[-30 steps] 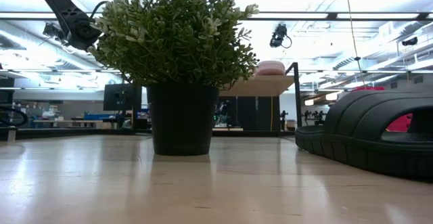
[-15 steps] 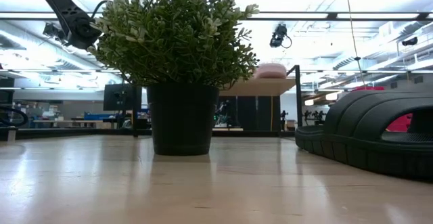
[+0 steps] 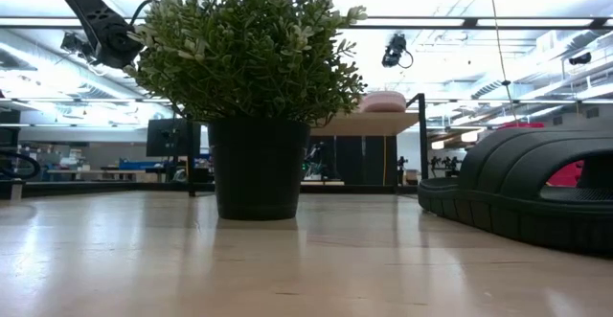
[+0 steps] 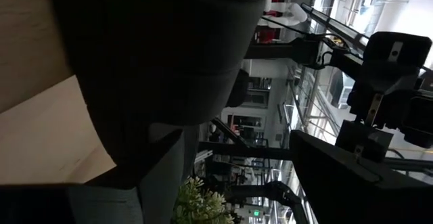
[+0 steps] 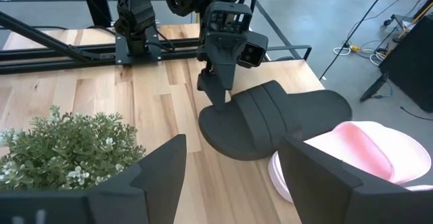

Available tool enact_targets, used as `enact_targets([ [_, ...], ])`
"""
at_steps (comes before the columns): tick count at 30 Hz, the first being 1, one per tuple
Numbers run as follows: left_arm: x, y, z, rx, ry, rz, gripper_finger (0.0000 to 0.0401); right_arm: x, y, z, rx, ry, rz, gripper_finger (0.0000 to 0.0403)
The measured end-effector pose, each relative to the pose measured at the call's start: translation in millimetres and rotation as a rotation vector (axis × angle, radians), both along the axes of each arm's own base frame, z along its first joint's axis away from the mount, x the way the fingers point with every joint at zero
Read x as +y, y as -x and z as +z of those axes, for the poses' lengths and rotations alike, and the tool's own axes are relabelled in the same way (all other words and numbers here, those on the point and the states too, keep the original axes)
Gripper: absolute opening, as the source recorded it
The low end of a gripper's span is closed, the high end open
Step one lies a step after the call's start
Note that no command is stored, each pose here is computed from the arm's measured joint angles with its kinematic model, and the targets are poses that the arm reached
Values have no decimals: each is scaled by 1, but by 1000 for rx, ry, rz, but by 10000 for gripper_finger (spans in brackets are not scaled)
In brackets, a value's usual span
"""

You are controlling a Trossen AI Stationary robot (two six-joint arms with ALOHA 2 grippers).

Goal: Pick and place slides into the shelf
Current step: Put the left black slipper on the shelf, then put the black slipper on the shelf

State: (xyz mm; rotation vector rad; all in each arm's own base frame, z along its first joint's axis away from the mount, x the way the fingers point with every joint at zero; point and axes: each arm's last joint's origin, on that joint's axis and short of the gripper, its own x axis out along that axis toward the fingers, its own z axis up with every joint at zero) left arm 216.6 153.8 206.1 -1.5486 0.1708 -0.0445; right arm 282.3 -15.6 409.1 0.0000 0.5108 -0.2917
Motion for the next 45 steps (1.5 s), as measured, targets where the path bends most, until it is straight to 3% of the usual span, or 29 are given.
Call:
enact_targets([
  [14, -22, 19, 36, -5, -21, 109, 271, 0, 1, -2, 29, -2, 0, 240],
  [23, -82, 43, 57, 123, -102, 247, 260, 1, 1, -3, 40, 13, 41, 240],
  [29, -127, 54, 67, 119, -162, 359, 261, 2, 5, -9, 119, -7, 66, 240],
  [38, -192, 42, 52, 176, -183, 441, 250, 16, 22, -28, 367, -155, 222, 240],
  [45, -233, 37, 34, 204, -212, 427, 245, 43, 29, -57, 442, -324, 437, 240],
])
